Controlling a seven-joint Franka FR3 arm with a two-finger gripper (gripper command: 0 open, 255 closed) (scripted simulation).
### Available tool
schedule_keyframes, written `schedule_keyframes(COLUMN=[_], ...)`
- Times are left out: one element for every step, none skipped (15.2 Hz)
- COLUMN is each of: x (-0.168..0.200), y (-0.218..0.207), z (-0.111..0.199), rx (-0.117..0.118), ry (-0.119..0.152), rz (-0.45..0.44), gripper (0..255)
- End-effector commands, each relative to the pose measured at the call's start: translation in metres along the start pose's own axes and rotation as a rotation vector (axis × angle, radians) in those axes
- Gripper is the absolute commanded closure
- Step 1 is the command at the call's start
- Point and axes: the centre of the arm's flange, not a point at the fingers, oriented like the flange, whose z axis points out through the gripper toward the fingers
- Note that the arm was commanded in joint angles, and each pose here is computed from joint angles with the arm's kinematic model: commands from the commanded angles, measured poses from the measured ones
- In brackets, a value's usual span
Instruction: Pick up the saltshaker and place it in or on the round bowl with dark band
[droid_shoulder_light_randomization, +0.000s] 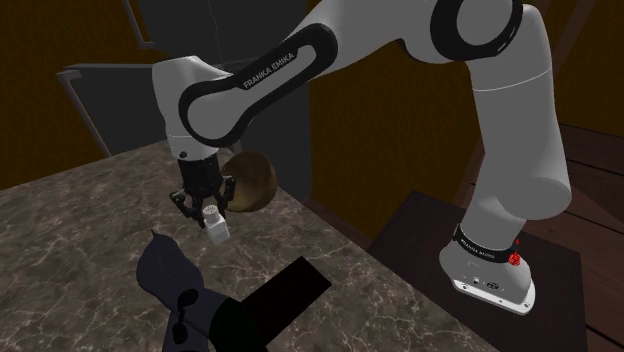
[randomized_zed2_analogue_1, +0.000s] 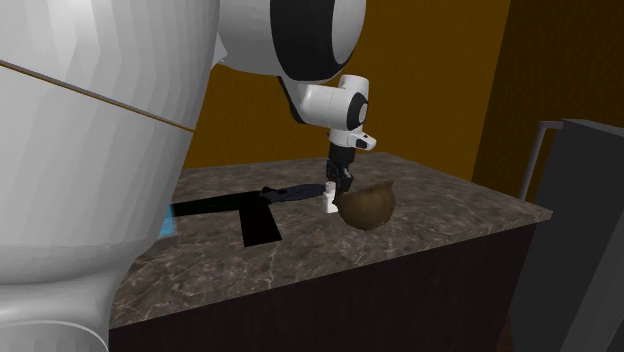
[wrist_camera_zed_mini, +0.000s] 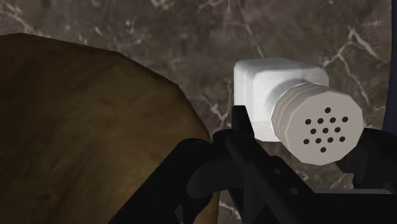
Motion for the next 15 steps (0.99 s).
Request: schedule_keyframes(x=[0.0,0.0,0.0,0.0,0.0,0.0,-0.001,-0.001,-0.001,-0.002,-0.002,-0.003,-0.003,-0.004,-0.004], y=[0.0,0.0,0.0,0.0,0.0,0.0,-0.001,-0.001,-0.002,-0.002,-0.003,-0.004,-0.004,-0.005,-0.005], z=[0.0,0.0,0.0,0.0,0.0,0.001,-0.005,-0.01,-0.015,-0.02,-0.026,-0.031,-0.036,-0.041,-0.046], rx=[0.0,0.0,0.0,0.0,0.0,0.0,0.0,0.0,0.0,0.0,0.0,0.0,0.0,0.0,0.0], ry=[-0.001,-0.001,-0.001,-0.001,-0.001,-0.001,-0.001,-0.001,-0.001,-0.001,-0.001,-0.001,-0.001,-0.001,-0.001], rz=[0.0,0.0,0.0,0.0,0.0,0.0,0.0,0.0,0.0,0.0,0.0,0.0,0.0,0.0,0.0], gripper=[255,255,255,255,255,255,255,255,255,255,255,255,255,255,255])
